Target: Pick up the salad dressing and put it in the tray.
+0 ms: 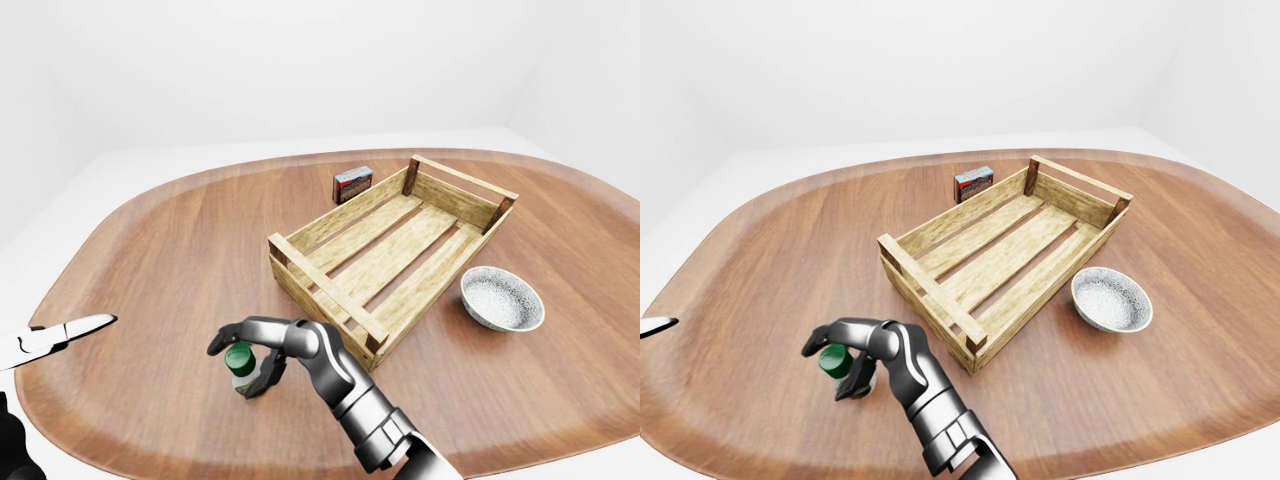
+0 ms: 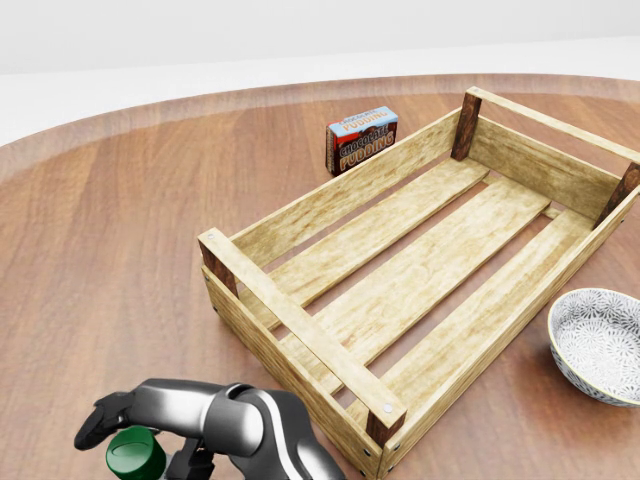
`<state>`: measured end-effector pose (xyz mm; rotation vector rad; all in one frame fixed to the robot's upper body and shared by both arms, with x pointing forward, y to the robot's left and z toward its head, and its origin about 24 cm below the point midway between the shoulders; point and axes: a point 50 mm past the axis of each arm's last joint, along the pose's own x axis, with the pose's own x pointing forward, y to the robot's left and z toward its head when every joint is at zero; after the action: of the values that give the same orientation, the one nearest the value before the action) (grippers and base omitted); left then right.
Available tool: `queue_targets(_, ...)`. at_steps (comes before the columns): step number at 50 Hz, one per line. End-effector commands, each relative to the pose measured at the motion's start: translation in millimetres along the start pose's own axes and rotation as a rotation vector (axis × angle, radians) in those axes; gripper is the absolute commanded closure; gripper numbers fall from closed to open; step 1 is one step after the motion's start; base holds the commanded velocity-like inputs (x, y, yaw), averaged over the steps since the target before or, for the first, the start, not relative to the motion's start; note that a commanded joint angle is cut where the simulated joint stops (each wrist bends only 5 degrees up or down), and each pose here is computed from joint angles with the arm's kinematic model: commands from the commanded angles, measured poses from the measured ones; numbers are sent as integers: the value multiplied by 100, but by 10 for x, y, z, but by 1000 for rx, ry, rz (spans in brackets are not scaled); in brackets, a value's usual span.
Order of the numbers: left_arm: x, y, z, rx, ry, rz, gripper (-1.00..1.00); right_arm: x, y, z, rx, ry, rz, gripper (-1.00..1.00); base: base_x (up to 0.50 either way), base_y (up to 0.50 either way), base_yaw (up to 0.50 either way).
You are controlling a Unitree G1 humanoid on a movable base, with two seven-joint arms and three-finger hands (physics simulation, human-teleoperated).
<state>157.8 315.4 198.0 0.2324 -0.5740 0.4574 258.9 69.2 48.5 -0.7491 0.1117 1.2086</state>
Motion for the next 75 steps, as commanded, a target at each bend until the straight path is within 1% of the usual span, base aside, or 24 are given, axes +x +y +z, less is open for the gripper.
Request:
queue_targets(1, 0, 5, -1, -3, 0, 0, -100, -70, 19, 60, -43, -6, -43, 100, 0, 0, 0)
queue_targets(4, -4, -11, -20, -6, 8, -3, -100, -120, 28, 125, -75, -23, -70, 100, 0, 0, 0)
queue_targets(10, -3, -32, -10, -4, 4, -10, -100, -119, 16, 82, -79, -5, -67, 100, 0, 0, 0)
queue_targets(12, -3, -31, -9, -3, 3, -9, -100, -124, 4, 83, -100, 7, -72, 100, 0, 0, 0)
queue_targets(19, -7, -39, 3, 2, -1, -14, -100, -178, -42, 84, -113, 8, -104, 100, 0, 0, 0)
queue_targets(23, -6, -54, -5, 2, 2, -17, -100, -166, -54, 56, -108, 18, -97, 100, 0, 0, 0)
queue_targets(29, -8, -48, -3, 0, 2, -15, -100, -173, -86, 140, -115, -10, -112, 100, 0, 0, 0)
queue_targets(34, -7, -50, -4, -1, 2, -15, -100, -198, -155, 244, -80, -76, -135, 100, 0, 0, 0)
queue_targets(37, -9, -47, 7, -2, -3, -15, -100, -211, -186, 293, -89, -95, -144, 100, 0, 0, 0)
queue_targets(43, -4, -49, -1, -3, -1, -15, -100, -265, -290, 396, -108, -135, -180, 100, 0, 0, 0)
queue_targets(48, -6, -53, -9, -4, 3, -17, -100, -340, -429, 516, -121, -187, -224, 100, 0, 0, 0)
queue_targets(54, -4, -51, -8, -4, 2, -16, -100, -366, -504, 586, -132, -213, -239, 100, 0, 0, 0)
queue_targets(59, -6, -56, -26, -5, 10, -18, -100, -476, -676, 738, -178, -252, -302, 100, 0, 0, 0)
queue_targets(60, -5, -59, -31, -6, 12, -18, -100, -531, -749, 818, -204, -271, -331, 100, 0, 0, 0)
queue_targets(64, -5, -72, -59, -6, 24, -22, -100, -610, -897, 974, -237, -313, -367, 100, 0, 0, 0)
queue_targets(74, -11, -56, -47, -5, 20, -19, -100, -686, -1029, 1112, -284, -342, -391, 100, 0, 0, 0)
queue_targets(75, -9, -64, -55, -5, 23, -20, -100, -704, -1075, 1140, -288, -347, -398, 100, 0, 0, 0)
